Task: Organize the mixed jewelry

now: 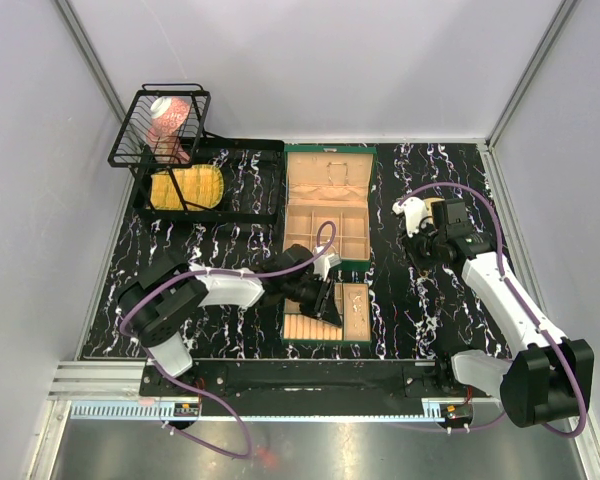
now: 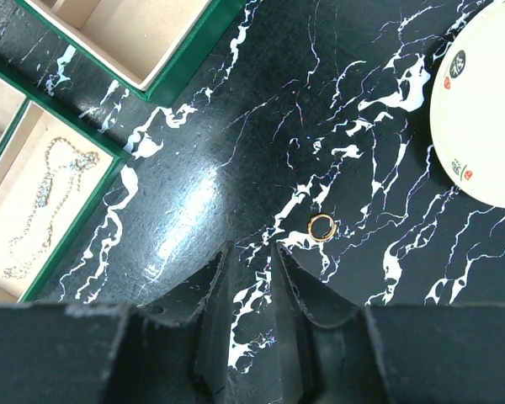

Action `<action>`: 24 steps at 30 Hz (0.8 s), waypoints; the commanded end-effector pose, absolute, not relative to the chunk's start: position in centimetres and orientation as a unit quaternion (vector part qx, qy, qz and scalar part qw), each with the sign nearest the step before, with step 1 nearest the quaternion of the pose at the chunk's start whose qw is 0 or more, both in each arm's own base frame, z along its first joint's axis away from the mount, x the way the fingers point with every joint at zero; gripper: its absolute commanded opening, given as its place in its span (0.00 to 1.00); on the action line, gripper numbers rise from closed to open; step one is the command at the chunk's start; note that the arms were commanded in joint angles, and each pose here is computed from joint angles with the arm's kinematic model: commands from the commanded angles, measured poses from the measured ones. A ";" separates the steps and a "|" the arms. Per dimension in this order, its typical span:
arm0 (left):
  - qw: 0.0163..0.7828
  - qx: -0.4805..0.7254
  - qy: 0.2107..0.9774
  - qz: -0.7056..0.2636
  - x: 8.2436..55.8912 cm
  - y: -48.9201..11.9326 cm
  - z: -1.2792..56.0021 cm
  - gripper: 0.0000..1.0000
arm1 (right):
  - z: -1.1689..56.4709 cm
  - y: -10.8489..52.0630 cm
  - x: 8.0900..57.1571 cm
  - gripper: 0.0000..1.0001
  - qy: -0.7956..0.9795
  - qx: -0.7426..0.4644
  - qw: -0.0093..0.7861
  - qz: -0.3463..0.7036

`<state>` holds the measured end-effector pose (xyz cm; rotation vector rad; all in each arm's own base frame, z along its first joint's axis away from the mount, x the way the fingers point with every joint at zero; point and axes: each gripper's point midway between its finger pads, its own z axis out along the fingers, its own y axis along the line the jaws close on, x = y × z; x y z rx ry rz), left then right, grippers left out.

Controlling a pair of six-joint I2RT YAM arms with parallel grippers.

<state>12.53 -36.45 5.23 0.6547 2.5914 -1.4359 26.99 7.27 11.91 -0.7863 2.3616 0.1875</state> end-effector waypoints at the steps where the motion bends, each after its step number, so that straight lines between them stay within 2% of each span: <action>1: 0.065 0.230 0.839 -0.489 13.2 -37.7 6.4 0.26 | 12.3 7.1 27.2 0.30 0.894 -0.300 0.328 0.065; 24: 0.051 0.228 0.856 -0.461 12.8 -36.8 4.5 0.25 | 11.7 6.4 26.9 0.30 0.898 -0.297 0.321 0.049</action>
